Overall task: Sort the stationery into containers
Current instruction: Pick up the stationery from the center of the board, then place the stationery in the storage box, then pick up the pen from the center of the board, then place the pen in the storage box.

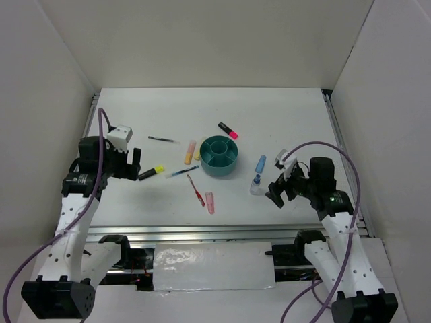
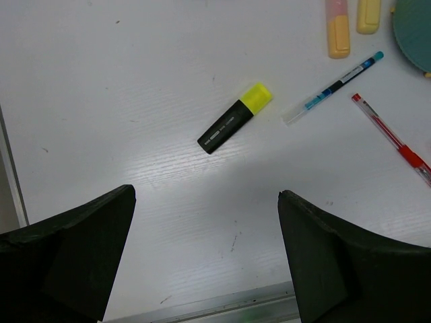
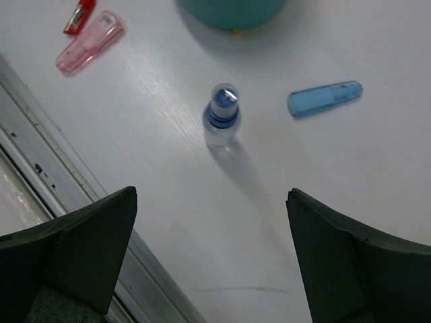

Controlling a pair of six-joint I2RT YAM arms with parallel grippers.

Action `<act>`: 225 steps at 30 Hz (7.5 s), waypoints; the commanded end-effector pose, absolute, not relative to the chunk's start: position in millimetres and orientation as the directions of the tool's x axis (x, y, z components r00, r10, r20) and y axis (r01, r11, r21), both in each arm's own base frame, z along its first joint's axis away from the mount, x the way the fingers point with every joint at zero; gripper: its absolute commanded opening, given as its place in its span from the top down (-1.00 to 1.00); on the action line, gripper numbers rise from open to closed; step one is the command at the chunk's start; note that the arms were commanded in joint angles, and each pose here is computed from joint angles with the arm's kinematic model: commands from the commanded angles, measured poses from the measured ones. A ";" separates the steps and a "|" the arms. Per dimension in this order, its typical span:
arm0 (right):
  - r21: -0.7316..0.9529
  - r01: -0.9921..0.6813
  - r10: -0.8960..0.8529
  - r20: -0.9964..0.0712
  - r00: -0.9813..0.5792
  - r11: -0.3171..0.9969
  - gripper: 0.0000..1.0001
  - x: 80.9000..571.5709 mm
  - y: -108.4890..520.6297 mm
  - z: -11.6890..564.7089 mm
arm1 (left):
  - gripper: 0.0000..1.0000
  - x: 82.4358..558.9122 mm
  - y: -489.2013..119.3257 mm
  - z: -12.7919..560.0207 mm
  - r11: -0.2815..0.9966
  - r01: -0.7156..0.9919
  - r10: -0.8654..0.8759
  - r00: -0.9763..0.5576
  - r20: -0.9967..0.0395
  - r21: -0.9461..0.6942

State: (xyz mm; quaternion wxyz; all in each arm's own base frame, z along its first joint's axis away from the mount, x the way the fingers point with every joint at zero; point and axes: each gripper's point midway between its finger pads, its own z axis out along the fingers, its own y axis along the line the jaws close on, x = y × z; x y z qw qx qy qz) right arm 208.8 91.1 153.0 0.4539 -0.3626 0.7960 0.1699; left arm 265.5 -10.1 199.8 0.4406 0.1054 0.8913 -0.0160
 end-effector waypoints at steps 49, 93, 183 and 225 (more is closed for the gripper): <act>-0.032 -0.826 -0.235 -0.964 -0.123 0.563 1.00 316.9 216.6 302.9 | -0.98 335.1 -24.2 202.1 0.947 0.314 0.247 -0.561 -0.790 0.074; -0.067 -0.782 -0.252 -0.961 -0.118 0.620 -0.41 427.1 255.6 318.3 | -0.92 408.1 -66.3 179.2 0.815 0.577 0.265 -0.453 -0.852 -0.054; 0.254 -0.573 -0.154 -0.809 -0.568 0.780 1.00 499.7 174.9 252.4 | -0.66 467.9 -177.4 261.9 0.446 0.604 0.594 0.353 -0.723 0.661; 0.447 -0.614 -0.137 -0.726 -0.674 0.651 1.00 419.0 306.9 265.4 | -0.12 355.4 -286.1 277.2 0.012 0.007 0.301 0.954 -0.011 1.000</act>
